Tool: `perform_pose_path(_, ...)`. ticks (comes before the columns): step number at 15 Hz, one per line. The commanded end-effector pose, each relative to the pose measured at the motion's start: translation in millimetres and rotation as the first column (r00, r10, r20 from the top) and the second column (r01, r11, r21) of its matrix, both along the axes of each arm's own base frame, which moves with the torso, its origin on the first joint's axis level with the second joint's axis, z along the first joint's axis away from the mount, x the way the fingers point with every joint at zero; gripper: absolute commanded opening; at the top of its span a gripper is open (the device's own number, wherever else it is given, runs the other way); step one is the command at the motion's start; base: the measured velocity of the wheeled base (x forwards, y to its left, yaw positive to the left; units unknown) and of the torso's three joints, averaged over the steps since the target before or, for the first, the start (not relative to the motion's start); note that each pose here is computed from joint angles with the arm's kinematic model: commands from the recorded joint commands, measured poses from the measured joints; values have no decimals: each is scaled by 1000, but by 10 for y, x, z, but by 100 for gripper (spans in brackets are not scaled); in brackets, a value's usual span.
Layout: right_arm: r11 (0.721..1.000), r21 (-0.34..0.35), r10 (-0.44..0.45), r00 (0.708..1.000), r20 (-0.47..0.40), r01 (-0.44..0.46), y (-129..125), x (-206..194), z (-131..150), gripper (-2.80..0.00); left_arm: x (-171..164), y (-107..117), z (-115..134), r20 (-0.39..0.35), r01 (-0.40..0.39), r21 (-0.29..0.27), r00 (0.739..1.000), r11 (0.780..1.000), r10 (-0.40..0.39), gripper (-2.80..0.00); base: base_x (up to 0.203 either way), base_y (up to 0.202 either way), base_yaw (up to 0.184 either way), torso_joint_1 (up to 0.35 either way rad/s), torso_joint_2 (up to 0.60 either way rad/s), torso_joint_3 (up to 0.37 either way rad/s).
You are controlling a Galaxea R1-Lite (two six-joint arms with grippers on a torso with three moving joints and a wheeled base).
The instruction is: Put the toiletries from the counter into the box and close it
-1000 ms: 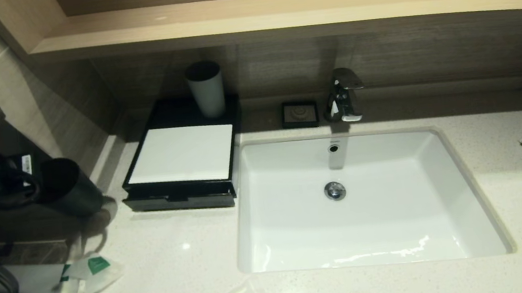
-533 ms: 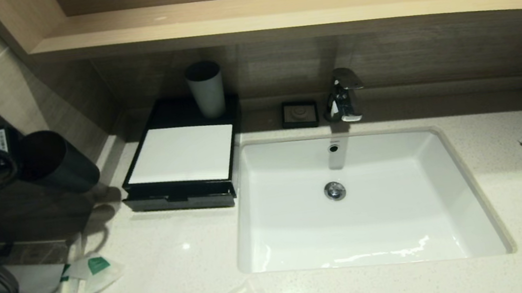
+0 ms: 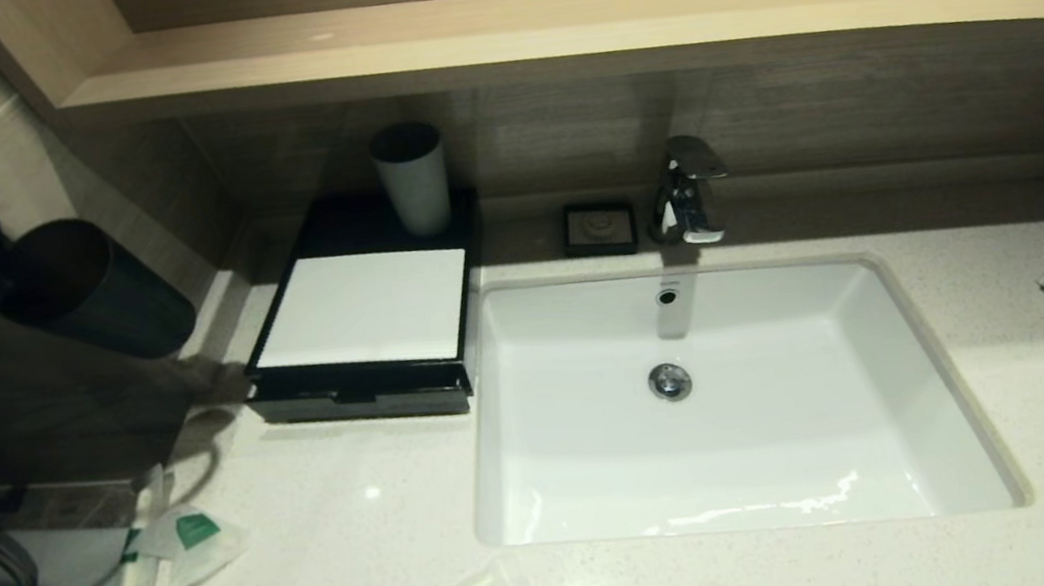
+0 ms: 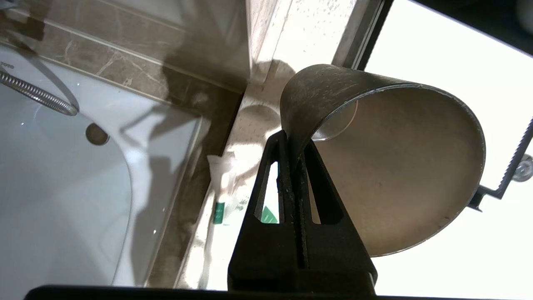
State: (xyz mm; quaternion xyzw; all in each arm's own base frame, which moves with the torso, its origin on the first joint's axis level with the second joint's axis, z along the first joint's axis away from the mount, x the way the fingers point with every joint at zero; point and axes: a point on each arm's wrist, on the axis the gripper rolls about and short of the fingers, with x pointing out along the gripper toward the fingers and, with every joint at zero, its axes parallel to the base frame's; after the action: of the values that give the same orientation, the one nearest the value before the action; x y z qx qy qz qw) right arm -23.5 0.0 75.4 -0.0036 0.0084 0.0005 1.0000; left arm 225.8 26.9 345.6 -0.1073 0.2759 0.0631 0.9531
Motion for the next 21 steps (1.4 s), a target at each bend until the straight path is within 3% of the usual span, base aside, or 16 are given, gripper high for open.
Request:
perform_pose_path(1, 1000, 0, -1, 1000, 0, 1, 0, 0, 0, -280, 163, -27, 38, -13, 7, -21, 1000, 1000, -8, -280, 0, 0, 0, 0, 0, 0)
perform_pose_path(4, 1000, -2, 1, 1000, 0, -1, 0, 0, 0, -280, 376, -143, 103, -41, 23, -74, 999, 997, -26, -280, 0, 0, 0, 0, 0, 0)
perform_pose_path(7, 1000, 0, 1, 1000, 0, -1, 0, 0, 0, -280, 530, -391, 9, -92, 92, -99, 991, 991, -102, -280, 0, 0, 0, 0, 0, 0)
perform_pose_path(13, 1000, 0, 1, 1000, 0, -1, 0, 0, 0, -280, 619, -598, -48, -95, 162, -98, 981, 982, -171, -280, 0, 0, 0, 0, 0, 0)
perform_pose_path(21, 1000, 0, 1, 1000, 0, -1, 0, 0, 0, -280, 606, -606, -62, -111, 175, -80, 977, 981, -184, -280, 0, 0, 0, 0, 0, 0)
